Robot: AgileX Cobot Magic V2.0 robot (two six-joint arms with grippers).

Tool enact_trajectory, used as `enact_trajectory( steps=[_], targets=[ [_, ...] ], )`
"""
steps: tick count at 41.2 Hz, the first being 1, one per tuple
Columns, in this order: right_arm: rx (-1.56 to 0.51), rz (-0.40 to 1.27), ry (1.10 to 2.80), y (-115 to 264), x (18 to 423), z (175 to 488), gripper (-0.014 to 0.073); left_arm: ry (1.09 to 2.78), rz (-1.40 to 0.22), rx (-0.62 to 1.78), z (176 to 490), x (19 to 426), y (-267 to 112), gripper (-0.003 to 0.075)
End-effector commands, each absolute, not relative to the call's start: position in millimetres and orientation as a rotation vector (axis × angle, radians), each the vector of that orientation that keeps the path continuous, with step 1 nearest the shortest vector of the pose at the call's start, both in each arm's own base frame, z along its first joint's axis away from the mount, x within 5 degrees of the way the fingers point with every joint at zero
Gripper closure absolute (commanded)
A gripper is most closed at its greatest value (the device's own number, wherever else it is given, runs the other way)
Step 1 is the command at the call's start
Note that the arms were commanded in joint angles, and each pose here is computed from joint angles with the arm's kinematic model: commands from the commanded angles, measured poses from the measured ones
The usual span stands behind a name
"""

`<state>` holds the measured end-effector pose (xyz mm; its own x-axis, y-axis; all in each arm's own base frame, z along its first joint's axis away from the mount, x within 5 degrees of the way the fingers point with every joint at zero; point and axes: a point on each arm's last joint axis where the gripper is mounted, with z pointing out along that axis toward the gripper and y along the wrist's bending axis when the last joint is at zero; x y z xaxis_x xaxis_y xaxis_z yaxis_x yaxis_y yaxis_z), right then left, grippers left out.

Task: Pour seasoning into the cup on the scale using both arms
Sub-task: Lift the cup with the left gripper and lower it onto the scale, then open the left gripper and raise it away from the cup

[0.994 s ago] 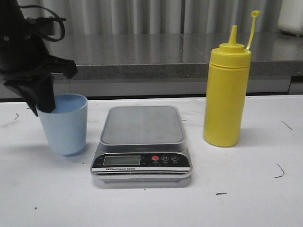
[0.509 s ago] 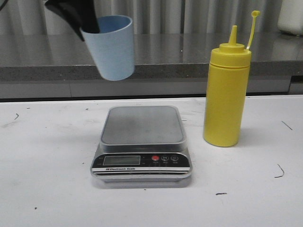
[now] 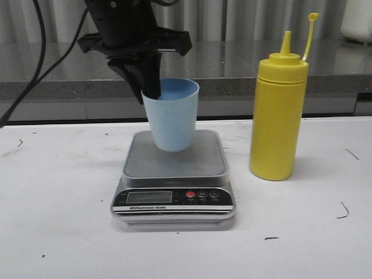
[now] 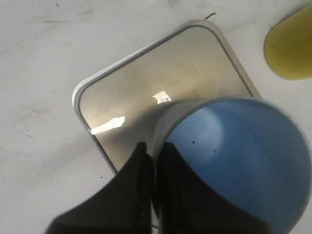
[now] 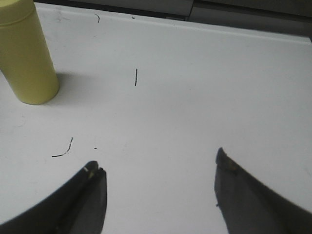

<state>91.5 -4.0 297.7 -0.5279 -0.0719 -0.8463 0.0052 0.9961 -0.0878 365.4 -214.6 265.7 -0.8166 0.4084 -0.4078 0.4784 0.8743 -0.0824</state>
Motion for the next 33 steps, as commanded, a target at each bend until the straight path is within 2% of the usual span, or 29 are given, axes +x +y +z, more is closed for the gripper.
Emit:
enact_trajectory(
  steps=[1, 7, 10, 13, 21, 23, 33],
  targets=[
    [-0.066, -0.116, 2.043, -4.3, 95.6, 312.0, 0.0097, 2.574, -0.294, 0.63, 294.5, 362.2, -216.3, 0.074],
    [-0.066, -0.116, 2.043, -4.3, 95.6, 312.0, 0.0097, 2.578, -0.293, 0.632, 294.3, 361.9, -216.2, 0.0734],
    [-0.066, -0.116, 2.043, -4.3, 95.6, 312.0, 0.0097, 2.578, -0.293, 0.632, 294.3, 361.9, -216.2, 0.0699],
    [-0.066, -0.116, 2.043, -4.3, 95.6, 312.0, 0.0097, 2.578, -0.293, 0.632, 294.3, 361.9, -216.2, 0.0628],
    [-0.066, -0.116, 2.043, -4.3, 95.6, 312.0, 0.0097, 2.584, -0.297, 0.632, 295.2, 360.9, -216.0, 0.0378],
    [-0.066, -0.116, 2.043, -4.3, 95.6, 312.0, 0.0097, 2.584, -0.303, 0.63, 297.1, 359.9, -215.8, 0.0348],
    [-0.066, -0.116, 2.043, -4.3, 95.6, 312.0, 0.0097, 2.509, -0.294, 0.628, 343.2, 333.1, -197.7, 0.033]
  ],
)
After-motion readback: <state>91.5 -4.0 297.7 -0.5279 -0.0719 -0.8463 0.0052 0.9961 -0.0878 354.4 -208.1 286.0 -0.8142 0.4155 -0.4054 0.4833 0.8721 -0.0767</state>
